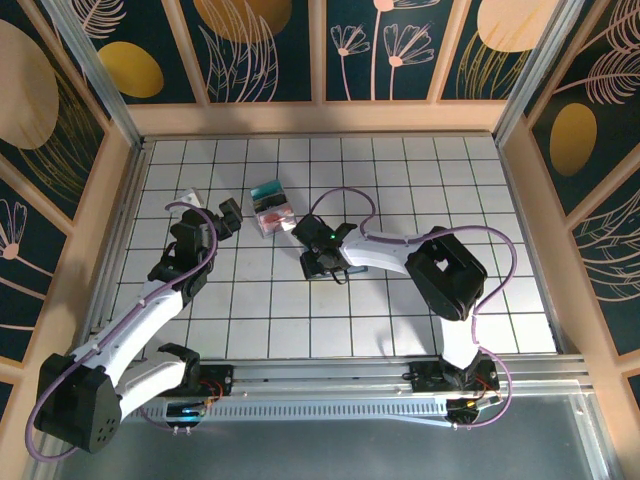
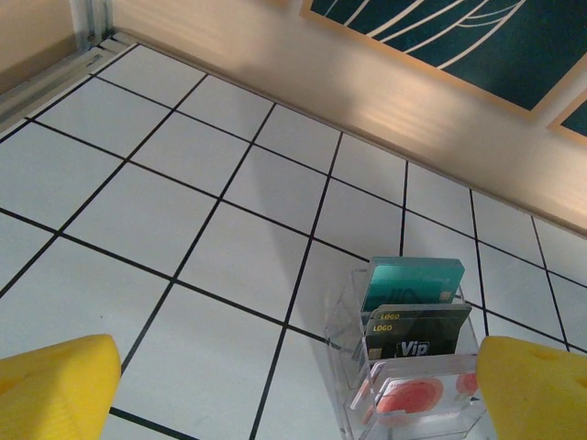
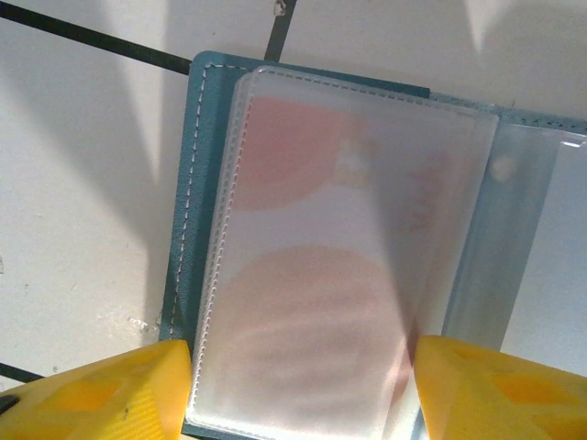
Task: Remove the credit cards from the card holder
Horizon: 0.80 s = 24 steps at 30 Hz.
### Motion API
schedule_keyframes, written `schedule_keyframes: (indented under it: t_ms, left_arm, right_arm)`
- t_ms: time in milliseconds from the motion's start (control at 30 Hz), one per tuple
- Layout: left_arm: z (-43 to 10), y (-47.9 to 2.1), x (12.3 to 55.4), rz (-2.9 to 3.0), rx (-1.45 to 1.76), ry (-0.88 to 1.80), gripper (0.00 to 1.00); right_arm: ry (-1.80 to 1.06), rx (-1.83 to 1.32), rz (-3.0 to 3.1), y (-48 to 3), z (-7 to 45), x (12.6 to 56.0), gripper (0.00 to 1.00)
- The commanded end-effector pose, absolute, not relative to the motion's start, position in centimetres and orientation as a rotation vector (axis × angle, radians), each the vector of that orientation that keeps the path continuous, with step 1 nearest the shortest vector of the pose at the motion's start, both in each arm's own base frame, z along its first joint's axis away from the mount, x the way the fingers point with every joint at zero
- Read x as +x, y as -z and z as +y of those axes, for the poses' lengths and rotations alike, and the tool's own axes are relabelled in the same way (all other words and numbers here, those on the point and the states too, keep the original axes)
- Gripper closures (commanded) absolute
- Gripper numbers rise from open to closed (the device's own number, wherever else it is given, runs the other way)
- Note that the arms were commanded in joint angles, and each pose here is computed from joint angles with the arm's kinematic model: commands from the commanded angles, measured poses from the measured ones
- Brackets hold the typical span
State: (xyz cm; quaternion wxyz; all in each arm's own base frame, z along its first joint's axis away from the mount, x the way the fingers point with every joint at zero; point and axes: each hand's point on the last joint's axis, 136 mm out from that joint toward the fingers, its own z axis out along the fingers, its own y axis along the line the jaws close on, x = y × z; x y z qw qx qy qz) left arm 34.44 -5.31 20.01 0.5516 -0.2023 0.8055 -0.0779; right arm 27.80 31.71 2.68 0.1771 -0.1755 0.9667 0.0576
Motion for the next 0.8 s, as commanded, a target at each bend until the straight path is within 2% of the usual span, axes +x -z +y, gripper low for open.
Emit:
schedule_keyframes:
  t_ms: [0, 133, 600, 767]
  left_arm:
    - [-5.2, -20.2, 34.7, 1.888, -0.493, 0.201, 0.01]
    - [-5.3, -20.1, 34.6, 1.893, -0.488, 0.199, 0.01]
    - [-5.0, -20.3, 34.5, 1.890, -0.490, 0.186, 0.01]
    - [-5.1, -21.0, 34.3, 1.872, -0.482, 0.202, 0.01]
  right_arm:
    - [-0.139, -0.487, 2.729, -2.9, 31.4, 27.8, 0.34]
    - [-0.106, -0.484, 2.752, -1.8, 30.8, 27.6, 0.35]
    - [-0.159, -0.485, 2.771, -1.6, 30.8, 26.8, 0.64]
    - [-0.240, -0.523, 2.759, -2.7, 31.4, 26.1, 0.68]
